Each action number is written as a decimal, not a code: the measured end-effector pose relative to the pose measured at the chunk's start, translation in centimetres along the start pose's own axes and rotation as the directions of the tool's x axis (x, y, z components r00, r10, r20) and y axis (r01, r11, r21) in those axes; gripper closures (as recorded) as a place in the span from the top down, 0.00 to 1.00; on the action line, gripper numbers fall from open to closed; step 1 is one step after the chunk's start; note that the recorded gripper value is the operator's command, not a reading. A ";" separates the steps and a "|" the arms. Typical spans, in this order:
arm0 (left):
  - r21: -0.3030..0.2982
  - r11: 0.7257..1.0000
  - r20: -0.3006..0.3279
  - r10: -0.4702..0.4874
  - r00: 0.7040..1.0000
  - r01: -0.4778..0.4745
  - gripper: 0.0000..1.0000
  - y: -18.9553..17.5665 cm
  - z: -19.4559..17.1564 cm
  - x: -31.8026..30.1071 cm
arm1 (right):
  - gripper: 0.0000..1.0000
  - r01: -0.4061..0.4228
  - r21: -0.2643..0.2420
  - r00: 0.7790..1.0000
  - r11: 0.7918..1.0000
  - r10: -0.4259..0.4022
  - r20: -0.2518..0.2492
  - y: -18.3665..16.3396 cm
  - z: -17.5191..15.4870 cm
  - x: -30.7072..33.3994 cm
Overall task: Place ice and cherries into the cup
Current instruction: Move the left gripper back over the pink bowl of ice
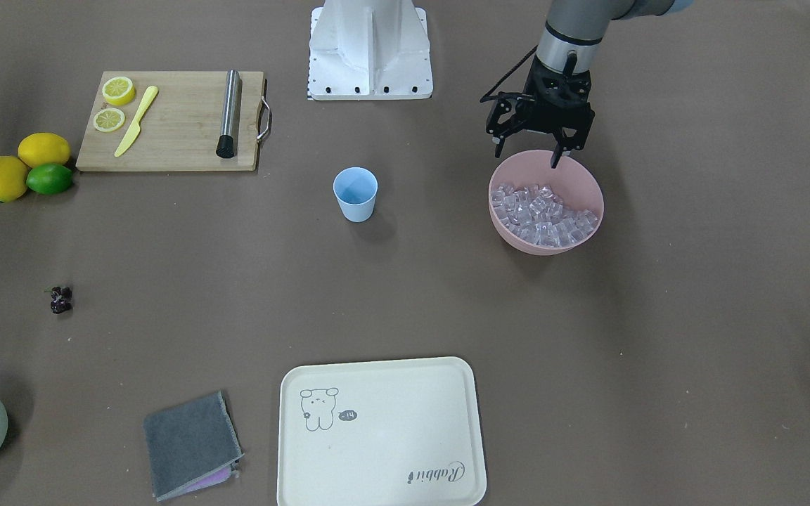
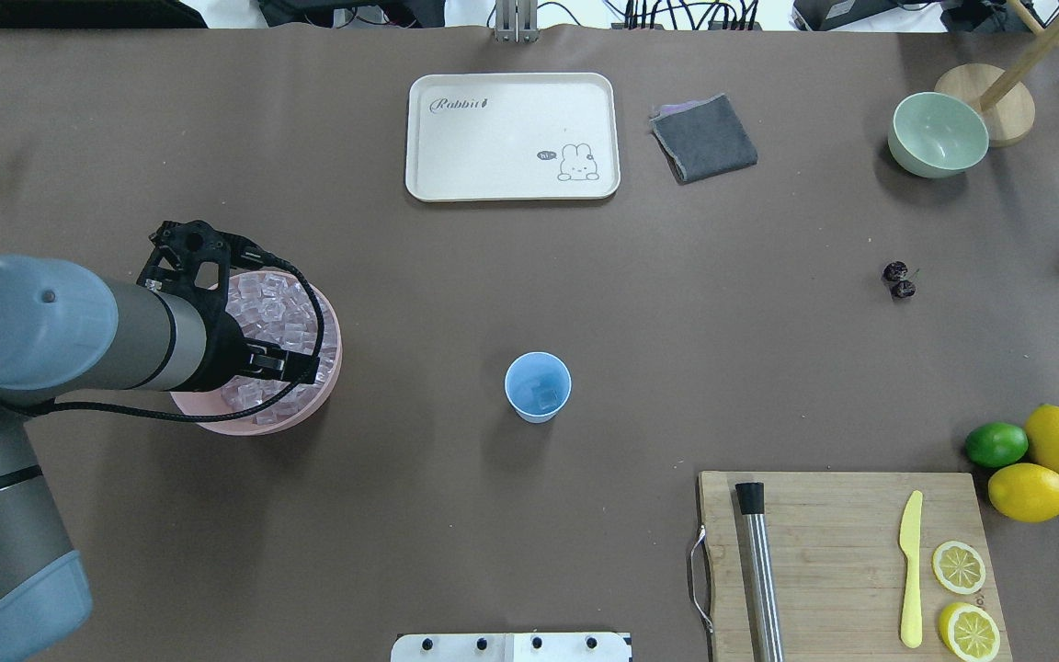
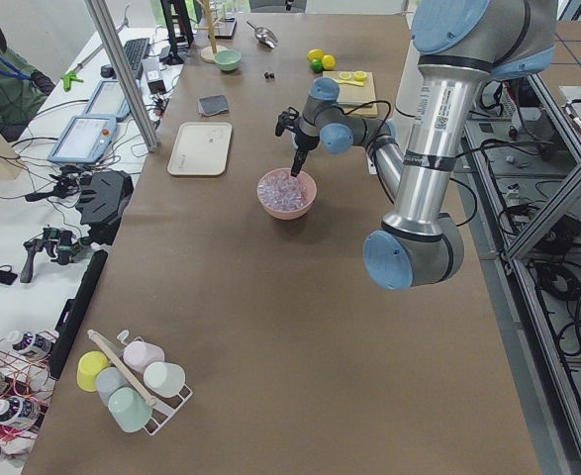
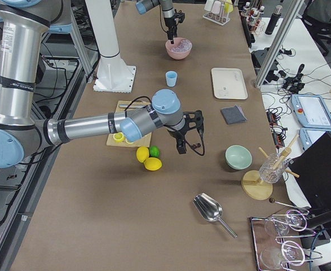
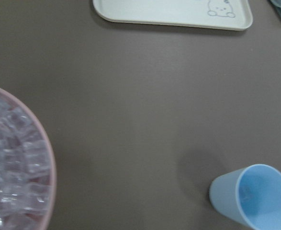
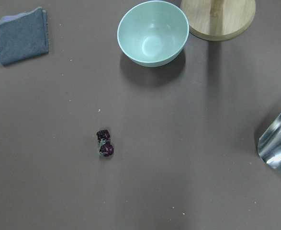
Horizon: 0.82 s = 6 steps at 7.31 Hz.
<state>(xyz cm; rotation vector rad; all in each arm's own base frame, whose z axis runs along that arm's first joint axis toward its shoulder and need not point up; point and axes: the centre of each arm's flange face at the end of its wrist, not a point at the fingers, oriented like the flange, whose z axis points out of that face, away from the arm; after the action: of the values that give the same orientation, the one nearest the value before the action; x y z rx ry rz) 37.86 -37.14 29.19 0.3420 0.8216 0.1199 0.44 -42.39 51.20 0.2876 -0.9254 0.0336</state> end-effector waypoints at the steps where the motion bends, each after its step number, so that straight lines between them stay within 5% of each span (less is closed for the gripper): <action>1: -0.005 1.000 0.015 0.011 1.000 -0.011 0.97 -0.2 2.3 -1.3 | 1.00 0.001 -0.001 1.000 1.000 -0.001 0.001 0.0 0.0 0.0; 6: -0.024 1.000 0.048 0.012 0.999 -0.011 0.93 1.1 7.4 -4.1 | 1.00 0.003 -0.001 1.000 1.000 -0.003 0.002 -0.1 0.1 -0.2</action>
<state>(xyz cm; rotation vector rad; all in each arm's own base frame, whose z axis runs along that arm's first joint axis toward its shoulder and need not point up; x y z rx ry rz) 40.52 -38.95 37.04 0.3260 0.7700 0.1320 0.30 -42.49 51.10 0.2876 -0.9274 0.0303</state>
